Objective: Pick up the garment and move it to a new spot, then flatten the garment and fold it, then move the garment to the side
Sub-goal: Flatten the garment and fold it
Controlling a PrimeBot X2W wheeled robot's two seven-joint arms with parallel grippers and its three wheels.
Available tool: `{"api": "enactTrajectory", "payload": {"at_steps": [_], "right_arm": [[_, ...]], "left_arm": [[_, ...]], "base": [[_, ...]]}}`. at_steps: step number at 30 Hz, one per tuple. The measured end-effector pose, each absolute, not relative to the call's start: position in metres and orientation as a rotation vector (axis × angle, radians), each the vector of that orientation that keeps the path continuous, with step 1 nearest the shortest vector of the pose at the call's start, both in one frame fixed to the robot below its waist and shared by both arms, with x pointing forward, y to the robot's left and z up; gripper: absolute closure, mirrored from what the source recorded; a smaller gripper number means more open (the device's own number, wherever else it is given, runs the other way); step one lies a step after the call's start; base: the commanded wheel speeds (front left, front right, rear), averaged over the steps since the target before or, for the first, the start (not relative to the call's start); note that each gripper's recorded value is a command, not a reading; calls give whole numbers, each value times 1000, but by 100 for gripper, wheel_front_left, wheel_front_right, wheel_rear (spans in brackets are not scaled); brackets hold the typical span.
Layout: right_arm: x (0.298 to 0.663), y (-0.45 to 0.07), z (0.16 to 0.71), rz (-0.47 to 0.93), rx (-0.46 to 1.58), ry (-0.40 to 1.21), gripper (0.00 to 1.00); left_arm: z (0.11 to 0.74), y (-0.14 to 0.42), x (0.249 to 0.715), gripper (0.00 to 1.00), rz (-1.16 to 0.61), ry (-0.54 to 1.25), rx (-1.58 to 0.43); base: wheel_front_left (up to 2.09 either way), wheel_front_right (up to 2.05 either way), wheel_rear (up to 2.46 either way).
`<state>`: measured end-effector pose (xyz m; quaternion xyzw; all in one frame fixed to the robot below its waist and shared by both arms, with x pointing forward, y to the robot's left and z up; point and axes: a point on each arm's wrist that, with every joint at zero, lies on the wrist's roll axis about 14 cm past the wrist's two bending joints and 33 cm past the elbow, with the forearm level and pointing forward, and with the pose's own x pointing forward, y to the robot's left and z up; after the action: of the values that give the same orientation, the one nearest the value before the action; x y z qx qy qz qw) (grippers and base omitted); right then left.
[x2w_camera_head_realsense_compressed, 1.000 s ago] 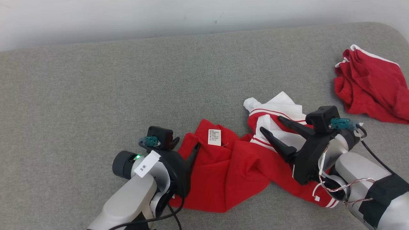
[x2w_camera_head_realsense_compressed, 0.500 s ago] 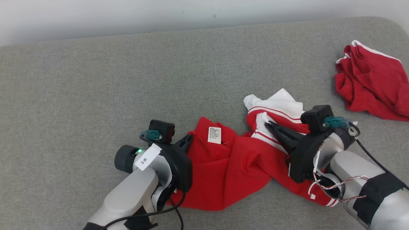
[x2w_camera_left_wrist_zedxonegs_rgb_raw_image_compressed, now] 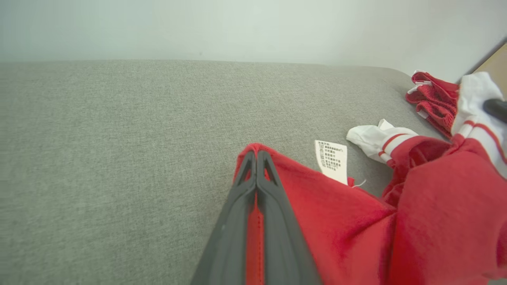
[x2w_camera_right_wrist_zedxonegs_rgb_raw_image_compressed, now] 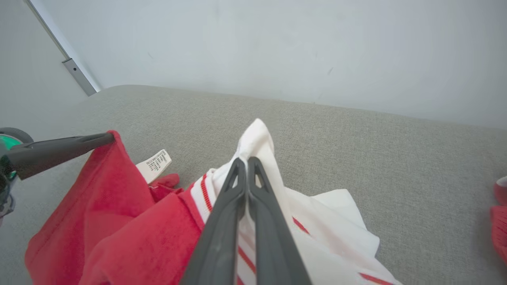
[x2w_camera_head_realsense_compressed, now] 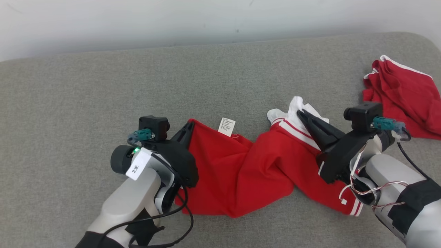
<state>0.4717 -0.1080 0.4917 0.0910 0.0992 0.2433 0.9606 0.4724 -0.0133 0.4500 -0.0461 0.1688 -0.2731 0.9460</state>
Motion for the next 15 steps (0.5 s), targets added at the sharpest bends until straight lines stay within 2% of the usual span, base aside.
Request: {"api": "enactTrajectory", "payload": {"at_steps": [4,7,9,12,15], "right_arm": [[473,-105,485,511,160,252,100],[496,-104,503,524,122,249,100],[527,-108,541,510,105,186,100],[575,-126,629,458,84,-12,100],[600,-152,706,394,94,-228,100]], "left_arm": [[447,2,477,100,-534,349,-95],[454,23,499,100,-481,365,-197],[482,42,533,100,-431,307,-219],[560,67,588,100,-386,120,-220],[640,71,618,100,-392,-97,-262]], "base": [[0,0,0],[0,0,0],[0,0,0],[0,0,0],[0,0,0]]}}
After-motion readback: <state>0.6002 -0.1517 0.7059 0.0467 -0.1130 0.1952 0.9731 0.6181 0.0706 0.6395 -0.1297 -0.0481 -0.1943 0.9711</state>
